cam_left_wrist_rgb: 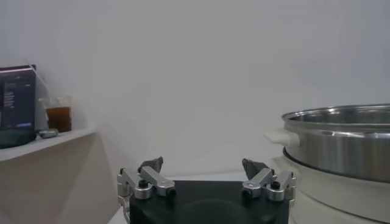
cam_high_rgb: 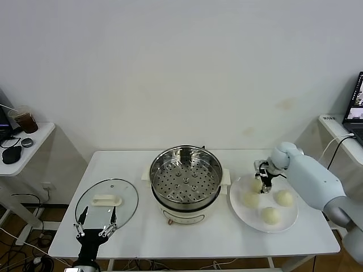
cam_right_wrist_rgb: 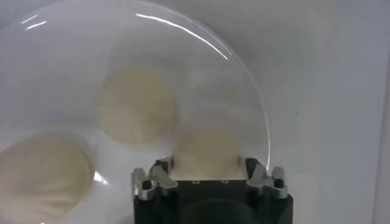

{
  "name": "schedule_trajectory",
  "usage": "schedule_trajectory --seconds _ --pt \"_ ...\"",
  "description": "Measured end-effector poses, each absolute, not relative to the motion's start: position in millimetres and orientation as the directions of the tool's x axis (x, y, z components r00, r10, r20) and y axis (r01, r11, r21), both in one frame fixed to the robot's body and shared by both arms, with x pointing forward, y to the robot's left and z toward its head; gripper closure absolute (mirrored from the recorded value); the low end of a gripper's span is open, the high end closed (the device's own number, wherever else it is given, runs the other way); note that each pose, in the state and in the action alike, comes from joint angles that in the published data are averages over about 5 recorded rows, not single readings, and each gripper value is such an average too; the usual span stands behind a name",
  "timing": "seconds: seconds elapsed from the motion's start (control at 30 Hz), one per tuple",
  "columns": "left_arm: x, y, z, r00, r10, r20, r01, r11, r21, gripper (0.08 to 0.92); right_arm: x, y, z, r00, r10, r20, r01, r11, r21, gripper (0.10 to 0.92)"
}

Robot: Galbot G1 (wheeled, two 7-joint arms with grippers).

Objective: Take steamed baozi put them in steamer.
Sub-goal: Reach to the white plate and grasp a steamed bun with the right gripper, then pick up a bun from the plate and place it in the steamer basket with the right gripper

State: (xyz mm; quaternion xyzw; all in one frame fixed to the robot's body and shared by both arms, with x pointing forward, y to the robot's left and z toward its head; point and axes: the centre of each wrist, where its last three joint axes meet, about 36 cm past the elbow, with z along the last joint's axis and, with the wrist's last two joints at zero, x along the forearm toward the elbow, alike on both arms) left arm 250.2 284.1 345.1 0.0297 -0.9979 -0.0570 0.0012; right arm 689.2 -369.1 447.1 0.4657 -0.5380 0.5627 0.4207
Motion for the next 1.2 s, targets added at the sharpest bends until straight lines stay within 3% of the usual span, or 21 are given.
schedule_trajectory --seconds 0.33,0.63,0.9,1.2 --pt "250 285 346 -0.998 -0.056 -0.003 -0.056 0.992 0.116 0.177 690 -371 477 -0.232 -0.044 0.972 -0.968 -0.084 -0.235 0.496" --pt "253 287 347 -0.999 -0.046 -0.007 -0.046 0.993 0.113 0.177 700 -356 578 -0.308 -0.138 0.941 -0.931 -0.162 -0.328 0.488" --pt "256 286 350 -0.999 -0.038 -0.019 -0.040 0.994 0.104 0.177 705 -297 675 -0.345 -0.275 0.898 -0.855 -0.302 -0.421 0.485" --pt "252 290 355 -0.999 -0.038 -0.033 -0.041 0.994 0.099 0.177 702 -188 698 -0.251 -0.345 0.904 -0.737 -0.537 -0.410 0.477"
